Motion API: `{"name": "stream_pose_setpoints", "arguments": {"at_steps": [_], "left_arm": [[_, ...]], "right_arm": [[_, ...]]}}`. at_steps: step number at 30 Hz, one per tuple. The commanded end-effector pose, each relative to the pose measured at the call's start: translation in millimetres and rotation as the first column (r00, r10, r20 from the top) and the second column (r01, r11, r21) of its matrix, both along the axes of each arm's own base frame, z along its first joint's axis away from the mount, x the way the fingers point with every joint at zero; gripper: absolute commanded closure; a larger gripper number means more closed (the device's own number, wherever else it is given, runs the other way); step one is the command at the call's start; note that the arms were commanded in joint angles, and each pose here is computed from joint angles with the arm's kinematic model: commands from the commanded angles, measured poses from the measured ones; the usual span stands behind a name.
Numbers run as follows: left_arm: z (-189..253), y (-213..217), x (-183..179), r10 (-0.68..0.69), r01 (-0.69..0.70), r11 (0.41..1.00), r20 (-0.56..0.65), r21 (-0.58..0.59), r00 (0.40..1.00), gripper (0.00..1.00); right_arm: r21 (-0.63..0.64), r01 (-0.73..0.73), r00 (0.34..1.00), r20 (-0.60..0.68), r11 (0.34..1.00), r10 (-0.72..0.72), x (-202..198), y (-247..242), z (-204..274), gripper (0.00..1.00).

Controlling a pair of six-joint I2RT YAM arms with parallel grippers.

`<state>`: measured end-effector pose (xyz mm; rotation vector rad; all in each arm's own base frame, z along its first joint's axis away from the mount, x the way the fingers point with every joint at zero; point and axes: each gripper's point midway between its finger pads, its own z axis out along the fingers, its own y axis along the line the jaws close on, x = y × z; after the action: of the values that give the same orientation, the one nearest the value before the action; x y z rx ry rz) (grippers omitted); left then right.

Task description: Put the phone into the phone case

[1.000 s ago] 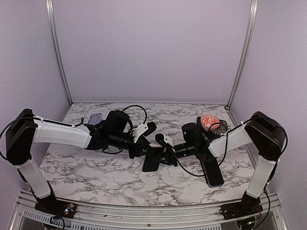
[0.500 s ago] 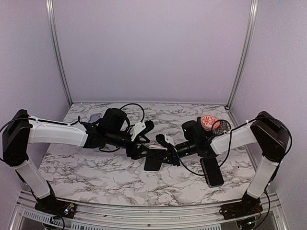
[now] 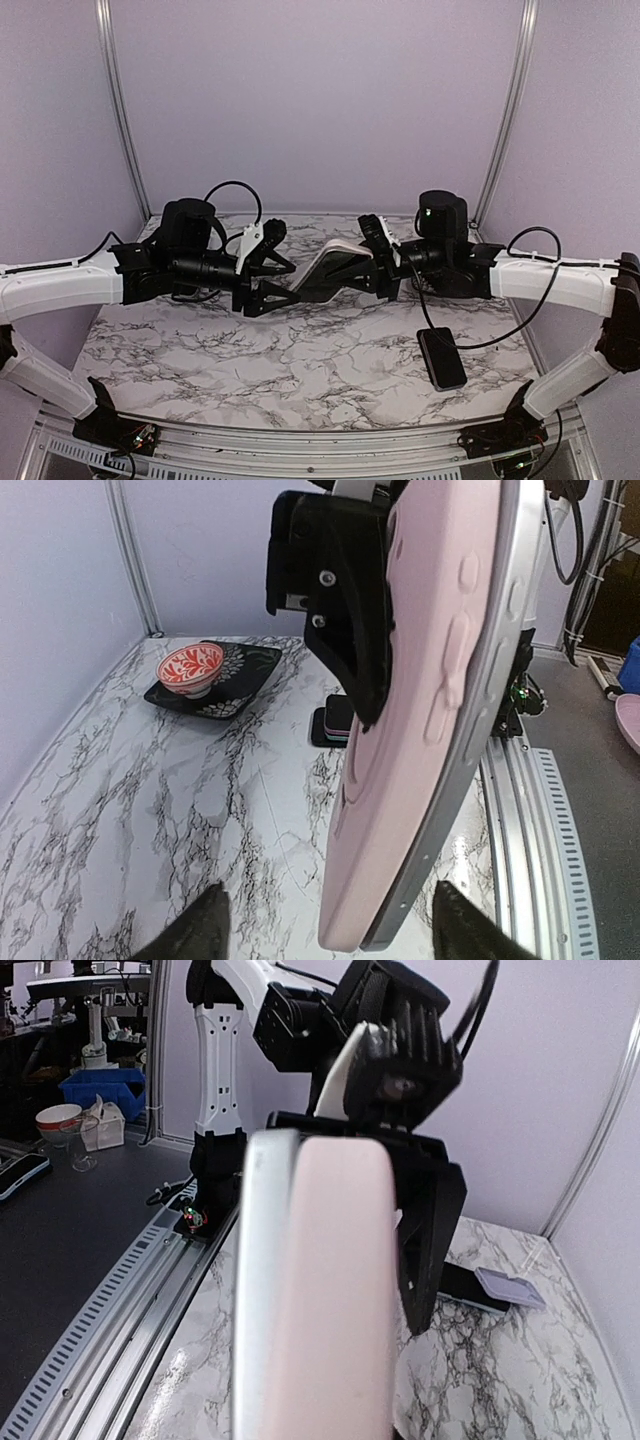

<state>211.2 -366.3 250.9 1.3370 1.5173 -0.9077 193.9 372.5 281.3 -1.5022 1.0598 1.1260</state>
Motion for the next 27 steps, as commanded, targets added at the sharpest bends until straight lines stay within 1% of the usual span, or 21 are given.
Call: {"name": "stream_pose_setpoints", "arguments": {"at_steps": [1, 3, 4, 9, 10, 11, 12, 16, 18, 19, 20, 21, 22, 24, 26, 27], "left_arm": [[18, -3, -18, -0.071, 0.071, 0.997, 0.003, -0.028, 0.997, 0.44], [21, -4, -21, -0.072, 0.073, 0.997, 0.029, -0.028, 0.997, 0.54], [21, -5, -20, -0.06, 0.061, 0.998, 0.045, -0.022, 0.997, 0.57], [29, -8, -19, -0.045, 0.047, 0.998, 0.078, -0.029, 0.996, 0.78], [31, -9, -20, -0.049, 0.051, 0.998, 0.084, -0.031, 0.995, 0.86], [31, -9, -21, -0.051, 0.054, 0.998, 0.09, -0.031, 0.995, 0.95], [31, -10, -22, -0.05, 0.053, 0.998, 0.099, -0.027, 0.994, 1.0], [21, -11, -18, -0.019, 0.019, 1.0, 0.106, -0.002, 0.994, 1.0], [22, -13, -20, -0.026, 0.026, 1.0, 0.099, -0.006, 0.995, 1.0], [23, -14, -20, -0.027, 0.028, 1.0, 0.096, -0.009, 0.995, 0.85], [27, -15, -20, -0.025, 0.027, 0.999, 0.095, -0.018, 0.995, 0.72], [29, -15, -20, -0.025, 0.028, 0.999, 0.095, -0.025, 0.995, 0.69], [32, -16, -20, -0.024, 0.027, 0.999, 0.097, -0.031, 0.995, 0.68], [37, -16, -19, -0.021, 0.026, 0.999, 0.103, -0.047, 0.994, 0.72], [40, -17, -20, -0.027, 0.034, 0.998, 0.105, -0.059, 0.994, 0.73], [39, -18, -21, -0.033, 0.039, 0.997, 0.103, -0.06, 0.994, 0.77]], "right_arm": [[0.098, -0.066, 0.994, 0.096, 0.993, 0.057, -16, 1, 49, 1.0], [0.108, -0.058, 0.994, 0.102, 0.992, 0.047, -15, 2, 54, 1.0], [0.111, -0.062, 0.993, 0.106, 0.992, 0.05, -15, 3, 56, 1.0], [0.112, -0.102, 0.99, 0.111, 0.988, 0.089, -22, 8, 60, 1.0], [0.113, -0.107, 0.989, 0.111, 0.988, 0.094, -23, 9, 61, 1.0], [0.114, -0.107, 0.989, 0.113, 0.988, 0.094, -23, 9, 61, 1.0], [0.114, -0.107, 0.989, 0.113, 0.988, 0.094, -23, 9, 62, 1.0], [0.109, -0.104, 0.99, 0.11, 0.989, 0.092, -23, 12, 61, 1.0], [0.099, -0.107, 0.99, 0.104, 0.989, 0.097, -22, 14, 59, 1.0], [0.096, -0.11, 0.989, 0.104, 0.989, 0.1, -22, 15, 58, 1.0], [0.094, -0.117, 0.989, 0.103, 0.989, 0.107, -23, 15, 58, 1.0], [0.094, -0.124, 0.988, 0.103, 0.988, 0.114, -24, 16, 58, 1.0], [0.096, -0.129, 0.987, 0.106, 0.987, 0.119, -25, 16, 59, 1.0], [0.098, -0.137, 0.986, 0.113, 0.986, 0.126, -26, 17, 61, 1.0], [0.098, -0.139, 0.985, 0.116, 0.985, 0.127, -26, 17, 61, 1.0], [0.097, -0.142, 0.985, 0.114, 0.985, 0.131, -27, 17, 60, 1.0]]}}
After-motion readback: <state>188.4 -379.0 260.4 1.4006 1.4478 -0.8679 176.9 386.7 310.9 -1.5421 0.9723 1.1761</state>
